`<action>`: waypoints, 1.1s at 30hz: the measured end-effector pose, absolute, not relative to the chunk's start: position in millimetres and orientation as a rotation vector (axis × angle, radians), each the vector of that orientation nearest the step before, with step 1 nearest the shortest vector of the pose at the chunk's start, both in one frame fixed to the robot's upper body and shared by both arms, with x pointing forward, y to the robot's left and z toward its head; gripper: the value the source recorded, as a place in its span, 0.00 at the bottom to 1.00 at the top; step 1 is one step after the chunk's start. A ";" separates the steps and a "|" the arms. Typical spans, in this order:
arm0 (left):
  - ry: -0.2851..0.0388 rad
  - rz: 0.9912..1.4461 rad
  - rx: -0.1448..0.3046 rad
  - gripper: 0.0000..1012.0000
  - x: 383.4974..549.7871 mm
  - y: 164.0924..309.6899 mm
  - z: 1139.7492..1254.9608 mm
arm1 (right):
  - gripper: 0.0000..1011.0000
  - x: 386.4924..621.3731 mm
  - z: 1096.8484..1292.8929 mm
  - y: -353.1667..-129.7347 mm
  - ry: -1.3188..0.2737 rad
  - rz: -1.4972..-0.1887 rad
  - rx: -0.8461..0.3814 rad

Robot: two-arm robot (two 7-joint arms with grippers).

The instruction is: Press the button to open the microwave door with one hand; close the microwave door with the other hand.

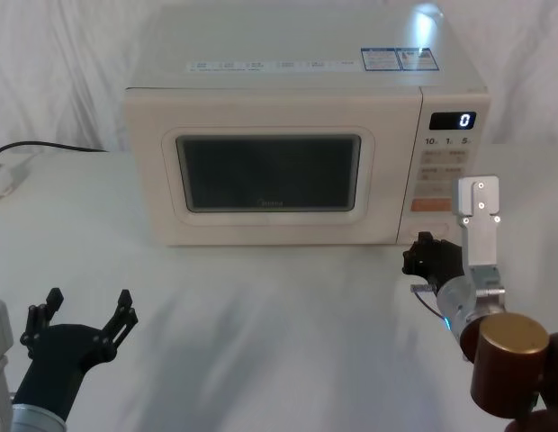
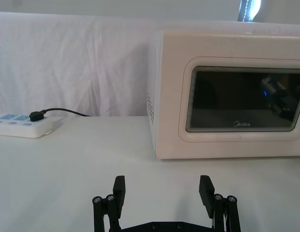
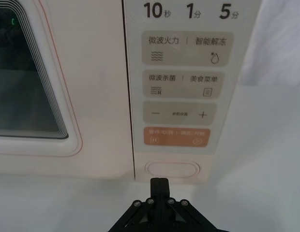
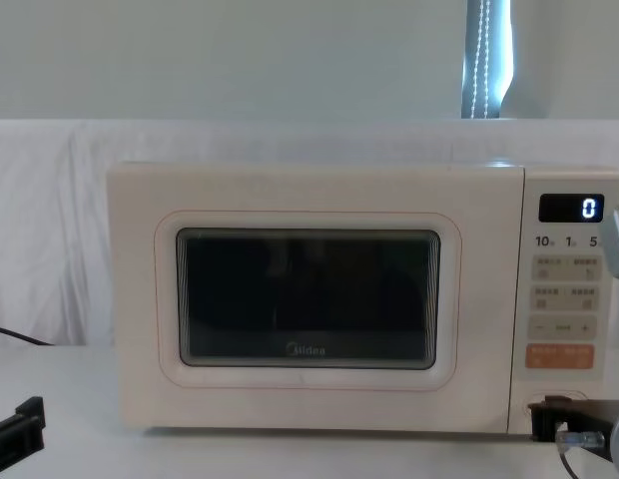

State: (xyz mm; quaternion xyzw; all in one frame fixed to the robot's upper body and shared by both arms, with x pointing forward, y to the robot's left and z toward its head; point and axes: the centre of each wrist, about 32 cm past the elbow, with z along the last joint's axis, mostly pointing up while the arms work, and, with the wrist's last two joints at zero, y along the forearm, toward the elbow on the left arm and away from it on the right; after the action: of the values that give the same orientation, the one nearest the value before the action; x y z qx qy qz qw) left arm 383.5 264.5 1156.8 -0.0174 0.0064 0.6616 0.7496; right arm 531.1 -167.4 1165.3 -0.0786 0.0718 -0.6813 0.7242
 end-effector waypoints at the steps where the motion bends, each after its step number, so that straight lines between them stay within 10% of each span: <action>1: 0.014 1.446 -0.038 0.99 383.5 264.5 1156.8 | 0.00 532.5 1165.3 -167.1 0.158 -1.504 -0.175; 33: 0.014 1.446 -0.038 0.99 383.5 264.5 1156.8 | 0.00 554.0 1161.8 -171.4 0.170 -1.562 -0.204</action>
State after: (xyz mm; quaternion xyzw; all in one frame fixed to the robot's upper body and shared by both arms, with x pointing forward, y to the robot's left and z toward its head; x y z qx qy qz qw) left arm 383.5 264.5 1156.8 -0.0174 0.0064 0.6616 0.7496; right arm 554.0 -171.4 1161.8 -0.0918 0.0763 -0.7019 0.7022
